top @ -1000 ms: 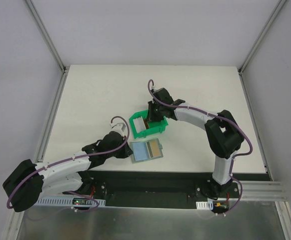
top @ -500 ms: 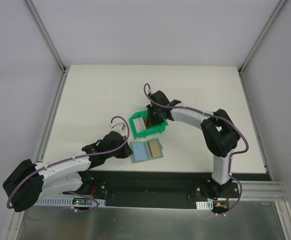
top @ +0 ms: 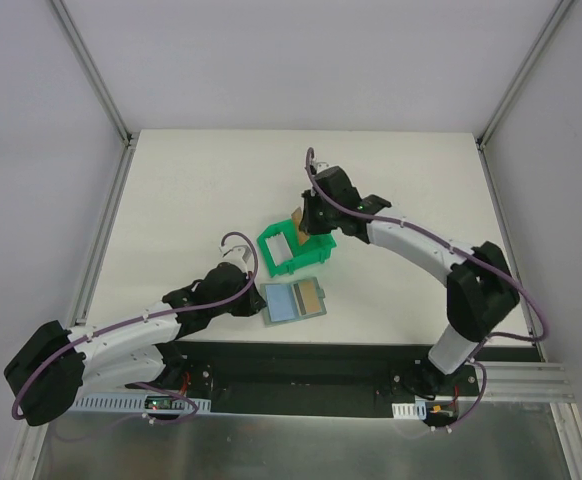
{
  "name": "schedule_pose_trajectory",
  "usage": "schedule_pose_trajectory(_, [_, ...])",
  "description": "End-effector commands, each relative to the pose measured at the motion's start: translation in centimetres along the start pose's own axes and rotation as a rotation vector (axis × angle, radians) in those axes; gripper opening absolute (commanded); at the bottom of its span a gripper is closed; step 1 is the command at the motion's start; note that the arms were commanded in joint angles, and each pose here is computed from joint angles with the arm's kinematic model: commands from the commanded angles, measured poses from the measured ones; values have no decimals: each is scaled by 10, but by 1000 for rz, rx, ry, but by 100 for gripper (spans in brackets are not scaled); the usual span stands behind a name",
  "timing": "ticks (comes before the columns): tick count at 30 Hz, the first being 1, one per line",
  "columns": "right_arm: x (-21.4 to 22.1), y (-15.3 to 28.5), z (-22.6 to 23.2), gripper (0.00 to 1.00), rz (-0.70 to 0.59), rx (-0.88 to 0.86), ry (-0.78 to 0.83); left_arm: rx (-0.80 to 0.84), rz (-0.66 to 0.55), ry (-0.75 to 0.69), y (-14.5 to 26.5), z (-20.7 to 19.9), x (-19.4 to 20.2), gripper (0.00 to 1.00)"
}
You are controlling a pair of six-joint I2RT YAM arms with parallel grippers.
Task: Put the credit cards into the card holder
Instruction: Pick up the credit card from the storage box, then insert the credit card into the card holder.
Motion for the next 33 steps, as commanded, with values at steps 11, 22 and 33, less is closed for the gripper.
schedule_pose_trajectory(11, [46, 59, 9, 0, 13, -379, -218, 28, -12, 5, -1, -2, -3, 0])
schedule_pose_trajectory(22, [124, 41, -8, 0, 119, -400, -318, -32, 69, 79, -12, 4, 9, 0])
schedule_pose_trajectory(33, [153, 16, -15, 0, 165, -369, -333, -61, 103, 102, -17, 7, 15, 0])
Point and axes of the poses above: each gripper's point midway between its finger pads, its own y axis back along the fingers, its own z axis along the line the jaws close on, x = y × z, the point moved 7 cm from there along y, back along the fingers, and after that the axes turned 9 degrees about -y, right-handed, at the moved point
